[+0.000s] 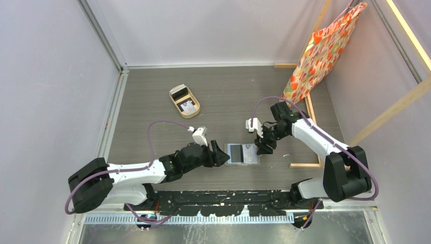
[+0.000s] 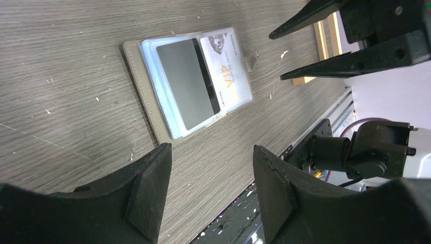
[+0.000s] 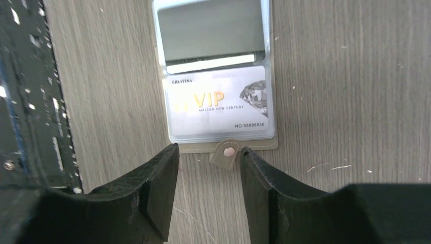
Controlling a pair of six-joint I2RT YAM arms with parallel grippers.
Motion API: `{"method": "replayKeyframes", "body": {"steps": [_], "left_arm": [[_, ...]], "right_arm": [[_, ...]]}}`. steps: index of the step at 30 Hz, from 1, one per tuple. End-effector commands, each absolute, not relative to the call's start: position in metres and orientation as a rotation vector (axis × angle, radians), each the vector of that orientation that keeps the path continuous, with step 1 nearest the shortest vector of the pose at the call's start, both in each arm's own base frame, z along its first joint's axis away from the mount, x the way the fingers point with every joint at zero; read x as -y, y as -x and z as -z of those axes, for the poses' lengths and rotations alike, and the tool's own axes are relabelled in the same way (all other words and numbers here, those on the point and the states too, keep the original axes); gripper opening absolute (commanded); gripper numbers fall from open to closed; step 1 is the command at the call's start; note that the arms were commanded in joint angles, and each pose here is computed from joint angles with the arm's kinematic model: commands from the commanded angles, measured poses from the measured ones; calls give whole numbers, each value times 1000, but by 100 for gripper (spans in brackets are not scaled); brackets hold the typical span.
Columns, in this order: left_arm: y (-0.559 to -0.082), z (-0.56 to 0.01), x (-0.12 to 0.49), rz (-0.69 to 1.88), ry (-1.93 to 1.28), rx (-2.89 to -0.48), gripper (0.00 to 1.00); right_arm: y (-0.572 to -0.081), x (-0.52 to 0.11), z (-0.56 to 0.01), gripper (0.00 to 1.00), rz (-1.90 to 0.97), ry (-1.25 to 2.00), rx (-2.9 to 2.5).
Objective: Put the credit cards into the card holder
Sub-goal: Turn over the card slot in the card holder.
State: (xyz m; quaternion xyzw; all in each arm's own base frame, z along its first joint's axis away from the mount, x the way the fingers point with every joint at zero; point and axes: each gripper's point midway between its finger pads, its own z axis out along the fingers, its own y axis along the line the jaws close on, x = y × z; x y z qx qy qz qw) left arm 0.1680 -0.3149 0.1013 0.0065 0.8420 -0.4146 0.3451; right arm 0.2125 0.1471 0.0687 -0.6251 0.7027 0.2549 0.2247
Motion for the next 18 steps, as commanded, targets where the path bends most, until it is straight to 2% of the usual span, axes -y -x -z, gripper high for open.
{"method": "replayKeyframes", "body": {"steps": [1,7,18], "left_arm": [[-170,-116,317,1069,-123,-2134,61],[-172,-121,333,1186,-164,-2121,61],[-182,-111,352,1283,-192,-2145,61]], "right_arm": [[-208,-168,-110,53,-859,1586,-1894],[-214,-178,-111,49,-973,1405,-2051],[-235,-173,-75,35,-831,1323,-2342]]}}
